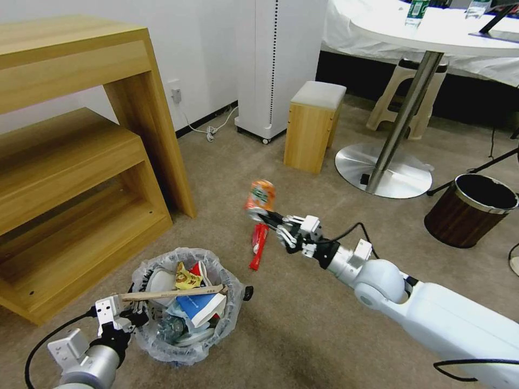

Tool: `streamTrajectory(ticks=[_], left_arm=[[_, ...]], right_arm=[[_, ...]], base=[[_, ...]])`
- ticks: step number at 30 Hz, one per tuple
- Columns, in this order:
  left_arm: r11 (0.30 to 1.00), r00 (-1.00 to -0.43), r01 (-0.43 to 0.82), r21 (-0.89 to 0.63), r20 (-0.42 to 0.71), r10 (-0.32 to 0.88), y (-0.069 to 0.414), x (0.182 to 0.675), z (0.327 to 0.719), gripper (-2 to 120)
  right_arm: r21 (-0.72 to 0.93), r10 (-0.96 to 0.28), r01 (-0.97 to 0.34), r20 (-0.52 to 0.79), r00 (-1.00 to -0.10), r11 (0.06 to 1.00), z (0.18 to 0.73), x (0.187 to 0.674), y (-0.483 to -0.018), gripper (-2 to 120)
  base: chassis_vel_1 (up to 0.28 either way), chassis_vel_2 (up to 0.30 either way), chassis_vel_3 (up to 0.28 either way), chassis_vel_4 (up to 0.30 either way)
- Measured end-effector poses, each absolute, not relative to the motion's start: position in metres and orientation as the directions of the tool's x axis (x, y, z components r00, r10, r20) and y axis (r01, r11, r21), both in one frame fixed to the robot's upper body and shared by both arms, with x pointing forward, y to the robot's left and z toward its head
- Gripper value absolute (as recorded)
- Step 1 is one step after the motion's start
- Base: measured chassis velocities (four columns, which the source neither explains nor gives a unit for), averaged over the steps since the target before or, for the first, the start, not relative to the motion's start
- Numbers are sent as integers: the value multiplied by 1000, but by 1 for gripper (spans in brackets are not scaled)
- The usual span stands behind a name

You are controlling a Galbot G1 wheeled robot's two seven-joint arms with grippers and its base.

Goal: Pick up the trash bin and place the garbage on the floor into it.

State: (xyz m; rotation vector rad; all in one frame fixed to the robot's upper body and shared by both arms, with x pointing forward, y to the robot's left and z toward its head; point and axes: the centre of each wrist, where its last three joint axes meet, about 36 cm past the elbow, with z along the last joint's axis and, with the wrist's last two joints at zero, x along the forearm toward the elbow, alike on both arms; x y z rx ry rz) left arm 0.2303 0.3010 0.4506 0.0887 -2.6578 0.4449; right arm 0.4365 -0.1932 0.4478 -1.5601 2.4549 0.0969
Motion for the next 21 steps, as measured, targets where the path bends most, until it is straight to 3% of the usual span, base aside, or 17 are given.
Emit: streamTrajectory(ticks=[10,21], left_arm=[[945,-904,-135,-297,428,6,299,227,458,1],[943,-909,-138,-303,417,1,297,226,464,1]], right_arm=[[72,-937,-975,-271,-220,209,438,407,-139,7],[118,-963,-981,-204,-177,155,407,391,-137,7]], base=[[0,0,0,0],[0,0,0,0]])
